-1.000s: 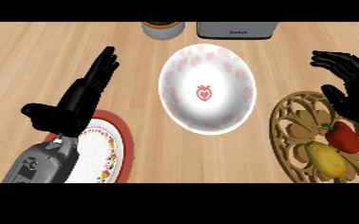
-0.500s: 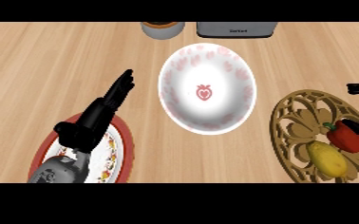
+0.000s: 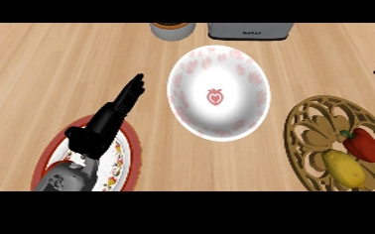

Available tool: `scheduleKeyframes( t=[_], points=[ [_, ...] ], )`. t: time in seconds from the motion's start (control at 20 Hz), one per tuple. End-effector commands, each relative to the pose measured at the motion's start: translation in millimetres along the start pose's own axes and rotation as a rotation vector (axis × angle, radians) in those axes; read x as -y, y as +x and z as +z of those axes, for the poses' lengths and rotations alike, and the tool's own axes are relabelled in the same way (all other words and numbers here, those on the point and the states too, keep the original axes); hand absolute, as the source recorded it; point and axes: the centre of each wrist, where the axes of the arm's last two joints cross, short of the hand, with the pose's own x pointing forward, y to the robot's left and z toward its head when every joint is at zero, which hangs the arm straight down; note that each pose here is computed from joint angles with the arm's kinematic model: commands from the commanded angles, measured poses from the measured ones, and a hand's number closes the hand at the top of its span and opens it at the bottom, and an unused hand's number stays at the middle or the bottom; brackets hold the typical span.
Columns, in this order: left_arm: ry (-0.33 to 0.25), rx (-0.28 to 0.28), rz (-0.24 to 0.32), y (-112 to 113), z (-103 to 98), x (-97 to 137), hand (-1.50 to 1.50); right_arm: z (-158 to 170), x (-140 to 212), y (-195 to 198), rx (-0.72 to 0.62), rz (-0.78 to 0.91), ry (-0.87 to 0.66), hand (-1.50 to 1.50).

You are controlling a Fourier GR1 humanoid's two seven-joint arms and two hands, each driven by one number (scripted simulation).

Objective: Pick the bell pepper from the placemat and place it in the bowl

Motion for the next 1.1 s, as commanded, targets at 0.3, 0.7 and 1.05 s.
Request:
scheduleKeyframes(
  t=[0.3, 0.7, 1.05],
  points=[
    [-0.024, 0.002, -0.004, 10.1, -4.7, 1.7, 0.00, -11.6, 48.7, 52.9, -0.318, 0.316, 0.563, -1.50],
    [0.019, -0.003, -0.002, 3.0, -3.4, -7.0, 0.00, -35.1, 3.7, 90.1, -0.351, 0.323, 0.683, -1.50],
    [0.011, -0.019, 0.003, -11.8, 3.5, -9.1, 0.00, -33.1, -24.9, 77.4, -0.357, 0.344, 0.652, -1.50]
  ],
)
